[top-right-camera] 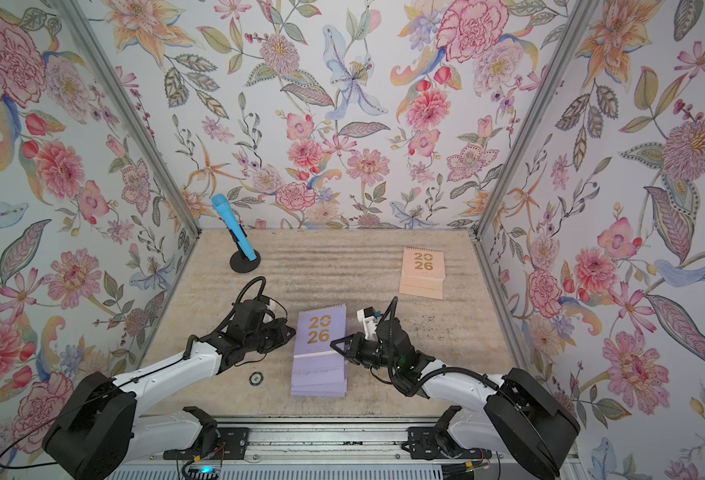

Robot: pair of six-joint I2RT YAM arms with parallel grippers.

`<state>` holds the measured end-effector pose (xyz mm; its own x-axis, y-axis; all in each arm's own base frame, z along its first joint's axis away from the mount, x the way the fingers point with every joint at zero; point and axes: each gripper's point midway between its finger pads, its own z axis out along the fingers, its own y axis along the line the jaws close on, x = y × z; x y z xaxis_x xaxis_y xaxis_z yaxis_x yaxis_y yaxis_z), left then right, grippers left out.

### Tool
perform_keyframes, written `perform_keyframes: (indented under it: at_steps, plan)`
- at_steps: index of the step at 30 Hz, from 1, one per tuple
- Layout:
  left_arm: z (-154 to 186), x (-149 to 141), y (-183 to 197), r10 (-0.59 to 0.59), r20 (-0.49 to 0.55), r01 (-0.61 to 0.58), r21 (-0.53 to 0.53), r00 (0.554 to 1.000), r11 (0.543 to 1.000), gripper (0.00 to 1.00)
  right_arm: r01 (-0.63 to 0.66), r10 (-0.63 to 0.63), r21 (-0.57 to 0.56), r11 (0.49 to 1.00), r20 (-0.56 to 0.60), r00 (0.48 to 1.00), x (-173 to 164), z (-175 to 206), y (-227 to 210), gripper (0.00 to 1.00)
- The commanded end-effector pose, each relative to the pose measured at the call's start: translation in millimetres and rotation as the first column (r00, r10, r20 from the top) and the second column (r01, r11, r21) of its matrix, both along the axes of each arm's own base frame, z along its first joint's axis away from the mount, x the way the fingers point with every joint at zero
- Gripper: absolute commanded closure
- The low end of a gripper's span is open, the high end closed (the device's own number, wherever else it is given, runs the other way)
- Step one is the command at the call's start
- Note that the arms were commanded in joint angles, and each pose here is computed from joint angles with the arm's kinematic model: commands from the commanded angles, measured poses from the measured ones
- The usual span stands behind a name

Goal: Stack the calendars
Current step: Place the calendar at the calendar.

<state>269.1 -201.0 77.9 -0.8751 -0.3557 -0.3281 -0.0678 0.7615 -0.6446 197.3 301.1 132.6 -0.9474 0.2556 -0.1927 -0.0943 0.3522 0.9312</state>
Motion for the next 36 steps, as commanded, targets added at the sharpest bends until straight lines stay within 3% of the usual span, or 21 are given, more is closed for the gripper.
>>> perform_keyframes:
  at_steps: [1,18,25,36]
  plan:
    - [-5,0,-1,0.005,-0.001,-0.005,0.010,1.000,1.000,1.00,0.010,-0.014,0.083,0.997,0.048,0.999,3,18,4,0.95]
    - [-15,-2,1,-0.007,-0.019,0.008,0.035,1.000,0.999,1.00,-0.012,0.011,0.072,0.997,0.008,1.000,-2,-5,11,0.93]
    - [-14,-2,1,-0.002,-0.017,0.003,0.035,1.000,0.999,1.00,0.004,-0.004,0.041,0.999,-0.011,1.000,-2,-15,7,0.77]
    - [-13,-3,2,0.003,-0.017,-0.002,0.037,1.000,0.999,1.00,0.060,-0.061,-0.021,0.998,-0.049,0.997,-1,-30,-9,0.70]
